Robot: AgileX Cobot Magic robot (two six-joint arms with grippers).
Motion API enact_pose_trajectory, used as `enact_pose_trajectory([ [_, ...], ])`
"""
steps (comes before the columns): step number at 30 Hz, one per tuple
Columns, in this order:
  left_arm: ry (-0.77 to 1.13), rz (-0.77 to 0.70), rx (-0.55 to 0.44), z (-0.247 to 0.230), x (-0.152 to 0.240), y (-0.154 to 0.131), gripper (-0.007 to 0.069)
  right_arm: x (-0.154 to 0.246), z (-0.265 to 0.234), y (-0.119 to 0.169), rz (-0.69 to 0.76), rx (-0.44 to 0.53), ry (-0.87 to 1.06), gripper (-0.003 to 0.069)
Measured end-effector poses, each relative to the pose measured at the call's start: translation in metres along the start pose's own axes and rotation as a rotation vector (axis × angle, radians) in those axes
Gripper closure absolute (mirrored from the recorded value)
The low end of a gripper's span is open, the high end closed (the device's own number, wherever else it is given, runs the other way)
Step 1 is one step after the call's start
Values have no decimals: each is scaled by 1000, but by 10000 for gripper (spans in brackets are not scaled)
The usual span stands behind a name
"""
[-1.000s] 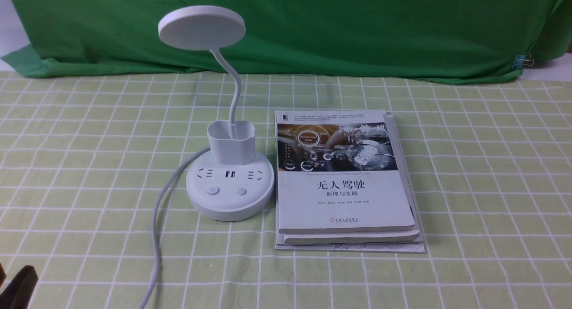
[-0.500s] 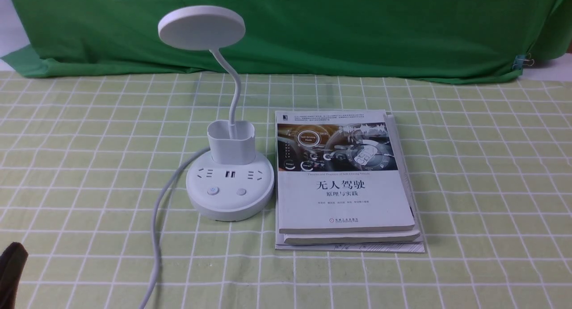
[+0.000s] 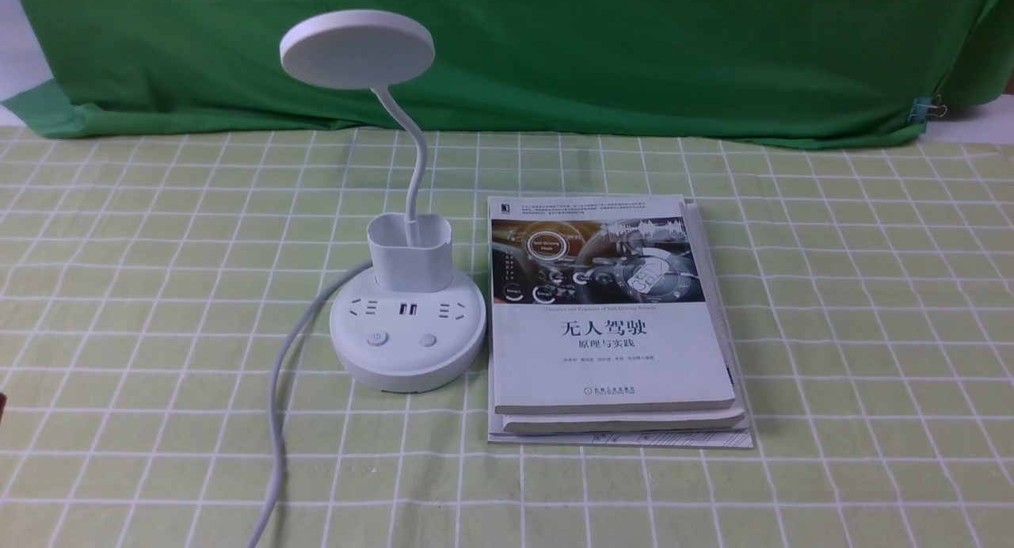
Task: Turn on the table lamp on the green coffee tablecloth with your hand.
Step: 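Press the power button on the lamp base to turn the lamp on with the left gripper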
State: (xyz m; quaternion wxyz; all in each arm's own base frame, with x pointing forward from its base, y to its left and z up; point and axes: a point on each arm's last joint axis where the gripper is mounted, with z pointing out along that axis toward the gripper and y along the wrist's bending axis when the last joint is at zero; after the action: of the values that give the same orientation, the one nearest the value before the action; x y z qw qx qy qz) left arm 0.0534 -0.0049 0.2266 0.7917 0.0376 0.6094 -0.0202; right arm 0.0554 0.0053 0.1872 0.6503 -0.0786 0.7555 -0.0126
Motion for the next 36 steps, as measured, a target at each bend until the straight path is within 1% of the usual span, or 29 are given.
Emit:
enact_pose_trajectory([
  [6, -56, -94, -18, 0, -5, 2, 385, 0, 0, 0, 0, 0, 0, 414],
  [9, -58, -112, -21, 0, -7, 2, 385, 0, 0, 0, 0, 0, 0, 414],
  [16, -69, -116, -17, 10, -47, 3, 385, 0, 0, 0, 0, 0, 0, 414],
  [18, -17, -115, -15, 21, -62, 4, 385, 0, 0, 0, 0, 0, 0, 414],
  [20, 43, -116, -12, 29, -69, 4, 385, 0, 0, 0, 0, 0, 0, 414],
  [22, 172, -123, -9, 43, -71, 3, 385, 0, 0, 0, 0, 0, 0, 414],
  [25, 324, -133, -9, 57, -65, 3, 385, 0, 0, 0, 0, 0, 0, 414],
  [28, 433, -82, -9, 66, -52, 3, 385, 0, 0, 0, 0, 0, 0, 414],
  [33, 475, -119, -13, 78, -43, 2, 385, 0, 0, 0, 0, 0, 0, 414],
  [34, 504, -149, -18, 84, -38, 2, 385, 0, 0, 0, 0, 0, 0, 414],
  [36, 535, -159, -20, 88, -33, 1, 385, 0, 0, 0, 0, 0, 0, 414],
])
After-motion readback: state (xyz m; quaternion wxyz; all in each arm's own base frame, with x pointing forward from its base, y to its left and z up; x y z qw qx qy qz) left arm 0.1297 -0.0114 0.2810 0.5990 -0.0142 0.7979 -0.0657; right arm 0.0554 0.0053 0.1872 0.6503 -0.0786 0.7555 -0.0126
